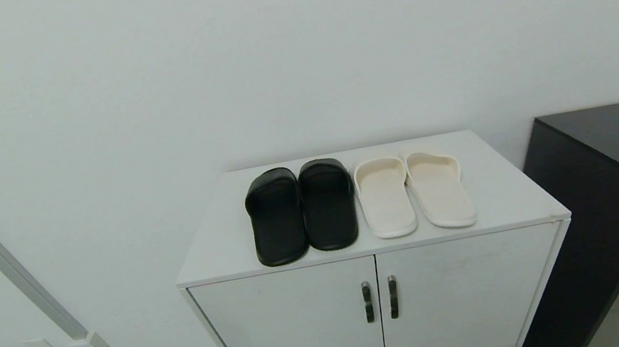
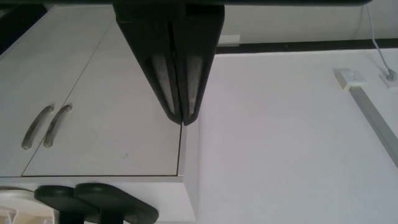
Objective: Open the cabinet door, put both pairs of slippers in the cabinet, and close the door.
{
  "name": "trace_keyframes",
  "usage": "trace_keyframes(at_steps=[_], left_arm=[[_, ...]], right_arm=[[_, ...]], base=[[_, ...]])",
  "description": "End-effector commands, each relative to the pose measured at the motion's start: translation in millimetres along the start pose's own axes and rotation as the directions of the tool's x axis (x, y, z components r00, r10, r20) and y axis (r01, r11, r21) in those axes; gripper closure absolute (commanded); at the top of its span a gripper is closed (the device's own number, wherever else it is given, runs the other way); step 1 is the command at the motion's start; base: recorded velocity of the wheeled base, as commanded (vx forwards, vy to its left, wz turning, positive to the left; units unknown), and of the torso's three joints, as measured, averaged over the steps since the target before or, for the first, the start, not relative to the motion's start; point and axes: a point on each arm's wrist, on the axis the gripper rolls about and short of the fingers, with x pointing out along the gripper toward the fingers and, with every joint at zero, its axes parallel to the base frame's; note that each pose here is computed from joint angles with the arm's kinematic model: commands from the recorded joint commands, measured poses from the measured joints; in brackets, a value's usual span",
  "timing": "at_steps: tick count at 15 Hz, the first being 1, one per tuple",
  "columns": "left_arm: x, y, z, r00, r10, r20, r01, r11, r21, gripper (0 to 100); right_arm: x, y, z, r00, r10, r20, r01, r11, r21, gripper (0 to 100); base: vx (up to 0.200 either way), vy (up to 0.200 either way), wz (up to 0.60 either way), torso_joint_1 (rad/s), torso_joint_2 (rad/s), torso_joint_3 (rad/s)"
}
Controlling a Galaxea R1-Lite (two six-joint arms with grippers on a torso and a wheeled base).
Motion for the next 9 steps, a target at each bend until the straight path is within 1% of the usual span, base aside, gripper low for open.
trace_keyframes(at_steps=[1, 3, 4, 5, 7, 9], left_arm=[[0.1, 0.0, 0.0, 1.000, 0.001, -0.001, -0.001, 1.000, 0.000, 100], [0.1, 0.0, 0.0, 1.000, 0.001, -0.001, -0.001, 1.000, 0.000, 100], [0.1, 0.0, 0.0, 1.000, 0.001, -0.001, -0.001, 1.000, 0.000, 100], [0.1, 0.0, 0.0, 1.000, 0.001, -0.001, -0.001, 1.000, 0.000, 100], [0.1, 0.0, 0.0, 1.000, 0.001, -0.001, -0.001, 1.000, 0.000, 100], [0.1, 0.0, 0.0, 1.000, 0.001, -0.001, -0.001, 1.000, 0.000, 100]], right_arm=[[60.0, 34.6, 18.1, 0.991, 0.088, -0.098, -0.086, 0.996, 0.018, 0], [81.3, 54.4, 33.4, 0.991, 0.100, -0.085, -0.098, 0.995, 0.030, 0], [83.0, 55.8, 34.3, 0.991, 0.100, -0.085, -0.098, 0.995, 0.029, 0], [102.5, 74.2, 43.8, 0.993, 0.091, -0.077, -0.090, 0.996, 0.015, 0], [125.9, 95.7, 55.7, 0.996, 0.067, -0.052, -0.067, 0.998, 0.002, 0], [144.4, 112.0, 65.0, 0.998, 0.053, -0.029, -0.053, 0.999, -0.002, 0]], base=[[0.000, 0.000, 0.00, 0.000, 0.00, 0.000], [0.000, 0.000, 0.00, 0.000, 0.00, 0.000], [0.000, 0.000, 0.00, 0.000, 0.00, 0.000], [0.000, 0.000, 0.00, 0.000, 0.00, 0.000], [0.000, 0.000, 0.00, 0.000, 0.00, 0.000], [0.000, 0.000, 0.00, 0.000, 0.00, 0.000]])
